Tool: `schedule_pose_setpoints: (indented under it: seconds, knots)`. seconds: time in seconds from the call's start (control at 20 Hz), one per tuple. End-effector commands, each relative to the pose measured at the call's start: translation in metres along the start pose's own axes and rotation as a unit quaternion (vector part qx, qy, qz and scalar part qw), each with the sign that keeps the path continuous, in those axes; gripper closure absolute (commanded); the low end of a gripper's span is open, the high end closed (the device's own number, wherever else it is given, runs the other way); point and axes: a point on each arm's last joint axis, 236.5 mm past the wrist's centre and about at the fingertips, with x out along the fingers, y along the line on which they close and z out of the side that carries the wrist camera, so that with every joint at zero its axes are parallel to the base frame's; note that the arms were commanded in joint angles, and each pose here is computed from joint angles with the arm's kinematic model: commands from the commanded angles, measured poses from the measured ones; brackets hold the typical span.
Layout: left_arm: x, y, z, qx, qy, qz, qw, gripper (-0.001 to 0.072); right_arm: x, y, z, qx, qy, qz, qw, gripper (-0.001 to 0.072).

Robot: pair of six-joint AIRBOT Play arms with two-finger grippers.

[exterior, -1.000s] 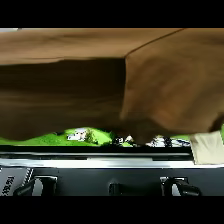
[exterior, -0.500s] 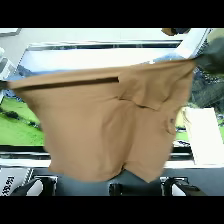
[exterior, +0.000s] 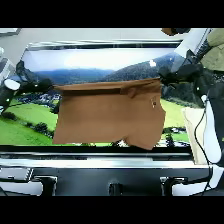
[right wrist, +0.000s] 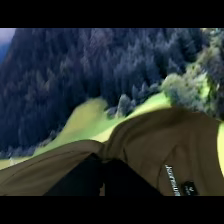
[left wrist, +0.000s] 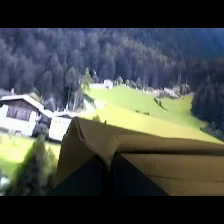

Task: Fold the clothes and pants, and hang the long-sleeved shirts on hangers.

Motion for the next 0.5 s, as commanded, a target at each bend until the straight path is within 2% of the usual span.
schedule_pose_setpoints:
  seconds: [0.0,0.45]
  knots:
    - [0.036,0.005,0.009,0.003,-0.003,0.002,1.000,0.0696,0.026,-0.015,0.013,-0.011,-0.035,-0.013,0.999,0.0683]
    - [0.030,0.008,-0.074,0.017,0.171,-0.003,0.985,0.0696,0.013,-0.070,-0.055,-0.055,0.117,-0.126,0.983,0.0682]
